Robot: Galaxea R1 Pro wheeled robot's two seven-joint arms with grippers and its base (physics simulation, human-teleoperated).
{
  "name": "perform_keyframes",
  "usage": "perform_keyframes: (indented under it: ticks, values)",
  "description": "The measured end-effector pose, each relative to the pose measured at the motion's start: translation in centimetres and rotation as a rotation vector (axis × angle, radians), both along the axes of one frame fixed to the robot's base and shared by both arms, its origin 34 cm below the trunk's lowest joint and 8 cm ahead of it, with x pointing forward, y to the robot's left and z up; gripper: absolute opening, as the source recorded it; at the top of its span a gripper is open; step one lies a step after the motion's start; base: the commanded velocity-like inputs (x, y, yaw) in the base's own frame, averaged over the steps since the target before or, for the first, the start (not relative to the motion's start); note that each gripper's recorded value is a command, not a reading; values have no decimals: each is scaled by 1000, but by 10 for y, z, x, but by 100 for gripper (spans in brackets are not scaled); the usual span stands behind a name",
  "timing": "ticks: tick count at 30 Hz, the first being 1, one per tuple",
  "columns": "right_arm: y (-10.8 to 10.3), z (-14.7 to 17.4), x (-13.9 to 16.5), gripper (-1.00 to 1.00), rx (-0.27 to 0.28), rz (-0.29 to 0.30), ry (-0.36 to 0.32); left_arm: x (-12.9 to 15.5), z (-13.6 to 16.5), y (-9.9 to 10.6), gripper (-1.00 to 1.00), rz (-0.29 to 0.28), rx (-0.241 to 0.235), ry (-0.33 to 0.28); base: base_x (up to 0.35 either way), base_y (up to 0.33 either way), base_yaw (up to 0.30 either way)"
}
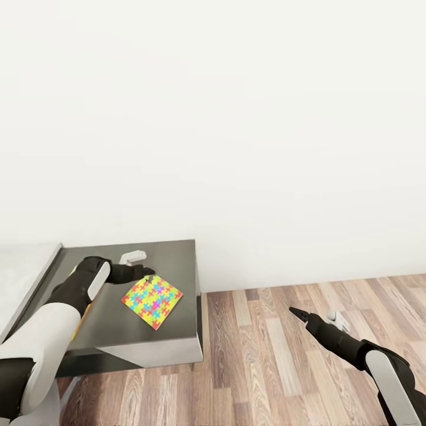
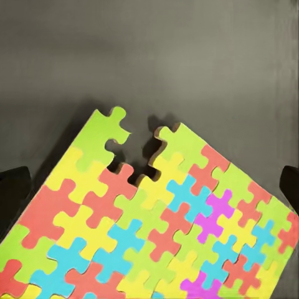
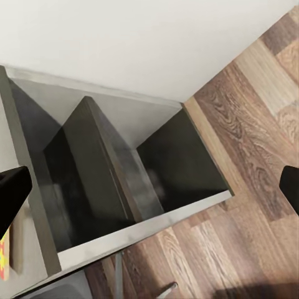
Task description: Put all the toys in the child's room - the three board games (two on the bed and one on the table), the two jigsaw puzzles on the table, and the tennis ball on the table - inside the toy box on the table in the child's room.
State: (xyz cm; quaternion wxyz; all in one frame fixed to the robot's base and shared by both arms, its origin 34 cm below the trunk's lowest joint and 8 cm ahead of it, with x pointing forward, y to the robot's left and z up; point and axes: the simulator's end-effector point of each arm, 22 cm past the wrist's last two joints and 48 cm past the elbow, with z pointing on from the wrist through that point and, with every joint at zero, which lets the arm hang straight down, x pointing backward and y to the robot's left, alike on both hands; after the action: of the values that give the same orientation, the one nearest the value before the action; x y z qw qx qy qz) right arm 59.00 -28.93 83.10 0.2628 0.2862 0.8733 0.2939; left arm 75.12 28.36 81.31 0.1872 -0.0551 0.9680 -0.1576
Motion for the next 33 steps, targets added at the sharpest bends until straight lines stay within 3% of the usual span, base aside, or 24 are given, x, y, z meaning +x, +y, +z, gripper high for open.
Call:
perform_keyframes:
  ticks: [3, 8, 16, 23, 33]
  values:
    - [0, -2, -1, 100, 1, 0, 4, -1, 1, -12, 100, -25, -56, -5, 0, 0, 0]
    - [0, -6, -2, 100, 1, 0, 12, -3, -2, -15, 100, -33, -73, 1, 0, 0, 0]
    - [0, -13, -5, 100, 1, 0, 26, -5, -10, -14, 100, -32, -73, 13, 0, 0, 0]
    - [0, -18, -7, 100, 2, 0, 38, -8, -16, 10, 100, -14, -47, 24, 0, 0, 0]
    - [0, -26, -10, 100, 1, 0, 55, -12, -26, 19, 100, -8, -38, 40, 0, 0, 0]
